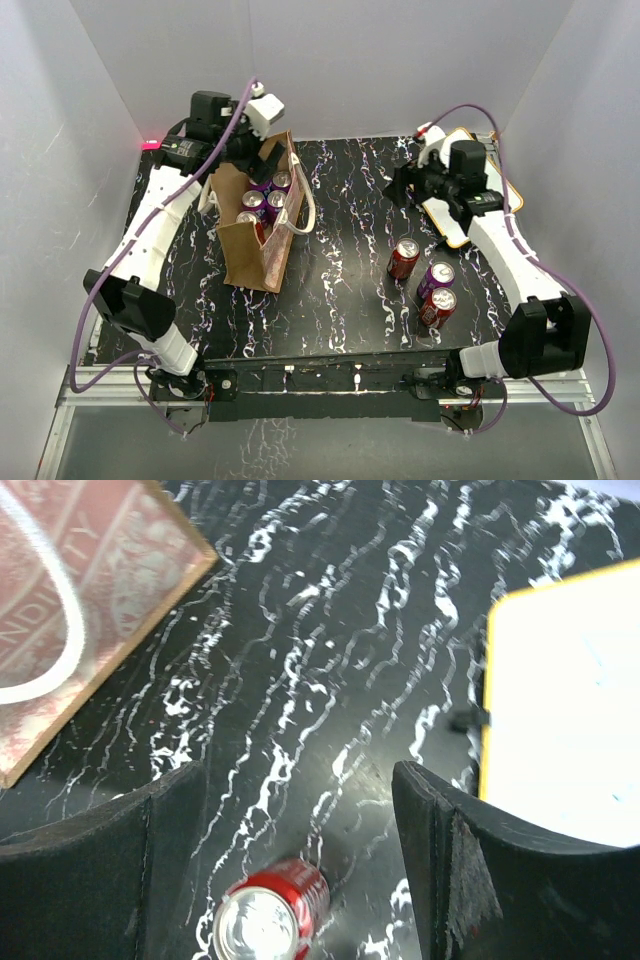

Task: Place the beverage into the canvas bag
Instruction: Pick up the drink from the center of the board.

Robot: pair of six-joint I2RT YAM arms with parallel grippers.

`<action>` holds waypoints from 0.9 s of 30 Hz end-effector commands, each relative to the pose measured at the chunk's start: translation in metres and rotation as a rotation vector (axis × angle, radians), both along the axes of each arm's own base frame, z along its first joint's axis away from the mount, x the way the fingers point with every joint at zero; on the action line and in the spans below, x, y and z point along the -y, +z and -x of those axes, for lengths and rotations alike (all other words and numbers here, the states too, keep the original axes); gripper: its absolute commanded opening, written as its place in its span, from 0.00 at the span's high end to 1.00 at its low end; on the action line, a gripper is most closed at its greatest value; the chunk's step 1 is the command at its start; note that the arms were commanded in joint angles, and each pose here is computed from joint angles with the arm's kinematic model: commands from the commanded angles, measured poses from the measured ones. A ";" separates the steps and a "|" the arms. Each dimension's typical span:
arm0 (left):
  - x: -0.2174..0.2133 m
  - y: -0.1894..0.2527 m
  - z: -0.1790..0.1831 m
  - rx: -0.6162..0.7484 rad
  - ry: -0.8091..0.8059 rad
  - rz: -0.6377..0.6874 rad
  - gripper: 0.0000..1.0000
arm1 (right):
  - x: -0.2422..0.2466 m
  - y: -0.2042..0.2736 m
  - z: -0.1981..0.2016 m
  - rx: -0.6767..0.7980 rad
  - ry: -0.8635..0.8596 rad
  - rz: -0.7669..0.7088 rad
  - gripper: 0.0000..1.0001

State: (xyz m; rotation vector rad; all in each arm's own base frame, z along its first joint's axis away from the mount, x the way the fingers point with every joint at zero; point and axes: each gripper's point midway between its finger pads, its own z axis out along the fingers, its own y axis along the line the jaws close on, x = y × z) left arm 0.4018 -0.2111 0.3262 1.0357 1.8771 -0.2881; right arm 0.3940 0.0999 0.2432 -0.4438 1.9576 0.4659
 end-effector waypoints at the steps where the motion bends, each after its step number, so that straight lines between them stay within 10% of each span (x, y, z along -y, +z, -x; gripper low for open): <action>1: 0.047 0.002 0.022 -0.033 -0.131 0.043 0.05 | 0.014 0.004 0.023 -0.003 -0.005 0.018 0.22; 11: 0.067 -0.001 0.011 -0.041 -0.105 0.087 0.04 | 0.027 -0.050 0.092 -0.142 0.260 0.327 0.09; 27: 0.059 0.015 0.006 0.034 -0.066 0.038 0.03 | 0.007 -0.102 0.094 -0.280 0.344 0.367 0.05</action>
